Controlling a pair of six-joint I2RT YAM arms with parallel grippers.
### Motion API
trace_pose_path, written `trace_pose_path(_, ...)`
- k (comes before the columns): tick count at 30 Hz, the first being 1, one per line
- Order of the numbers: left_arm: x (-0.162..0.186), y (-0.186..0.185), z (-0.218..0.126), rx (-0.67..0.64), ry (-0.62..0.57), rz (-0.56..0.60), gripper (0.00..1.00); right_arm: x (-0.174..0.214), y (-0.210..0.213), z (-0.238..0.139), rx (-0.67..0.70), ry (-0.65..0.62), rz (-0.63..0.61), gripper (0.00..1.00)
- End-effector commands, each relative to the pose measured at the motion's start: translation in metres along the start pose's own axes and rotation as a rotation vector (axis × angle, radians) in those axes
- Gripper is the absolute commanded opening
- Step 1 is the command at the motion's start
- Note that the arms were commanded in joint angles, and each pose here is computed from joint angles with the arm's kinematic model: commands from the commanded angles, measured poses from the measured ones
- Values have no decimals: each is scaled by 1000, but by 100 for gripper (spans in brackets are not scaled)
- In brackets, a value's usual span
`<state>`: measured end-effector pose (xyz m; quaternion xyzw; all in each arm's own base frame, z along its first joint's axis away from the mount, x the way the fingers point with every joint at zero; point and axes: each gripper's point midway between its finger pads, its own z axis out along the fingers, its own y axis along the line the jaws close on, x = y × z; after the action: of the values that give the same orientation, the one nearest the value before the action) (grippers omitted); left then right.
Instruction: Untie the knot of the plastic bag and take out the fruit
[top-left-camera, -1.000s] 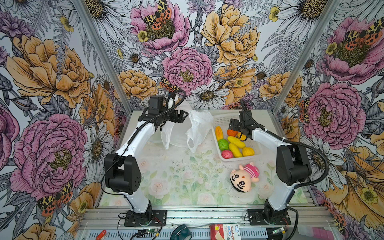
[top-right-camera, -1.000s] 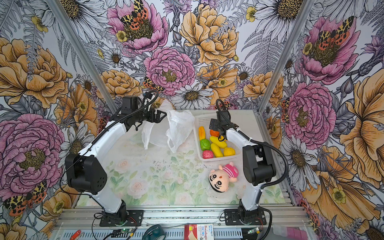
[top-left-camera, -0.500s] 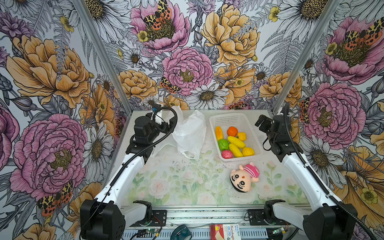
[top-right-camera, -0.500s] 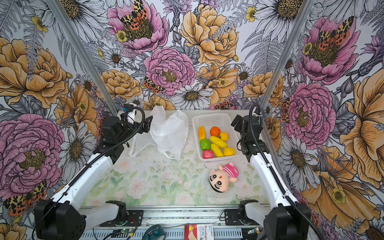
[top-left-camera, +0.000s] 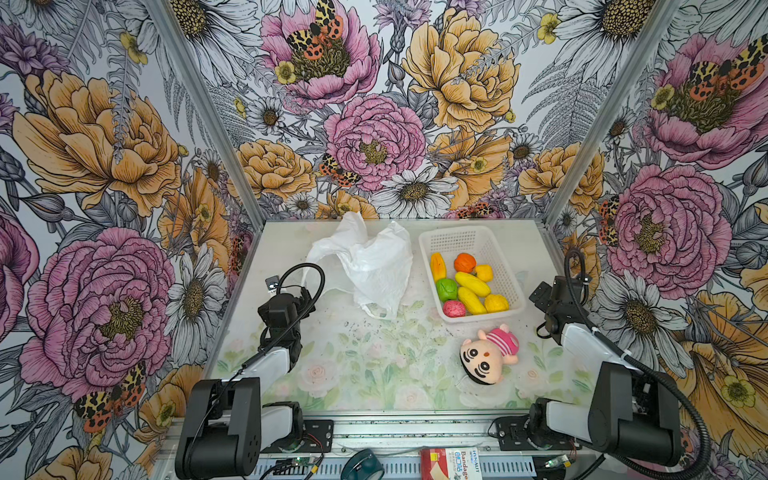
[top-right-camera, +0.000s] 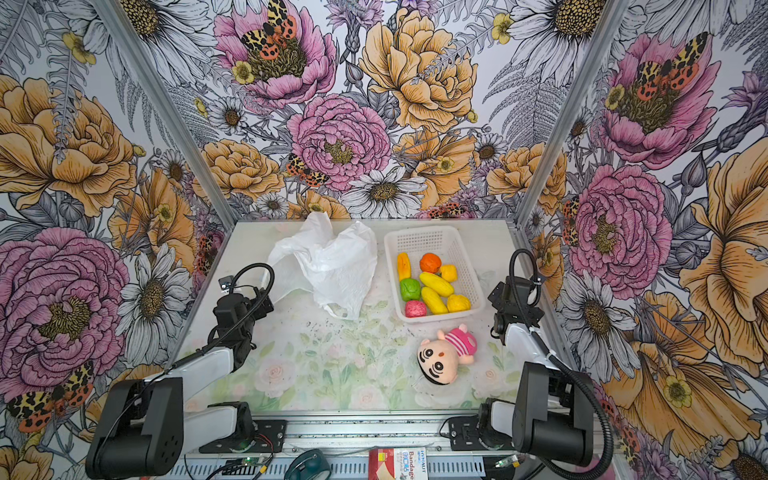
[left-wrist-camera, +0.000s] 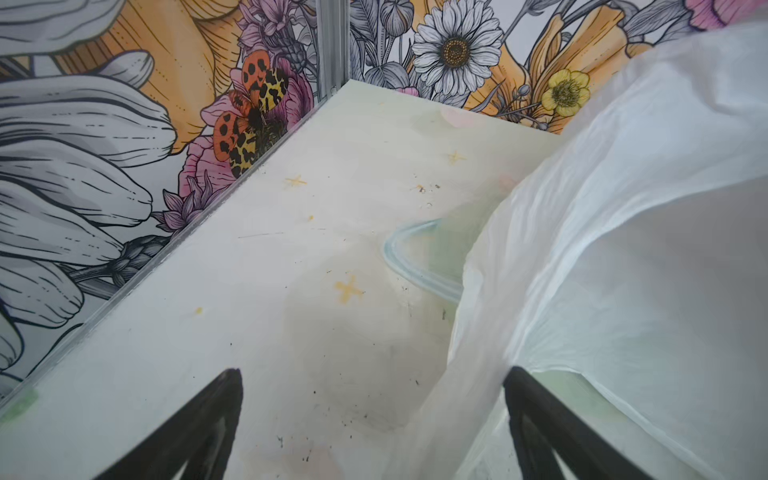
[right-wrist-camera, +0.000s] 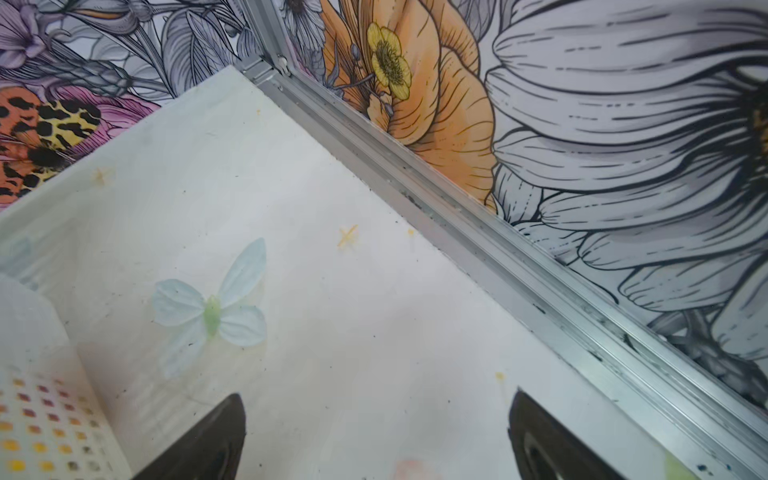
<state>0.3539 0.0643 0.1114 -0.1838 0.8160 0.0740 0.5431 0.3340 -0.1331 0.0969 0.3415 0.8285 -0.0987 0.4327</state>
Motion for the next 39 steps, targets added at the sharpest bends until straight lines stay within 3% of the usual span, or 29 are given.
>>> trace_pose_path(1,-29,-19,19,65,-30,-12,99,-26,17,10,-55,-124,-16,99)
trace_pose_path(3,-29,-20,23,65,-23,-18,99,-16,36,21,-151,-112,-43,99)
trace_pose_path(6,-35,-27,11,130,-114,-32,99,-10,64,22,-256,-71,-125,99)
trace_pose_path(9,-45,-23,-2,134,-226,-19,99,-10,92,4,-359,-164,-209,99)
trace_pose_path(11,-48,-20,-3,123,-256,-21,99,-10,105,-6,-365,-218,-288,99)
trace_pose_path(17,-41,-38,10,200,-249,38,99,0,133,-14,-431,-229,-417,99)
trace_pose_path(20,-25,-48,16,250,-223,76,99,3,136,-19,-496,-298,-420,99)
trace_pose_path(21,-27,-52,15,282,-264,74,99,10,133,-15,-526,-328,-395,100)
trace_pose_path(28,-28,-46,21,240,-235,55,99,14,129,-16,-522,-324,-392,100)
trace_pose_path(39,-23,-70,21,329,-198,135,99,13,129,-16,-523,-330,-391,99)
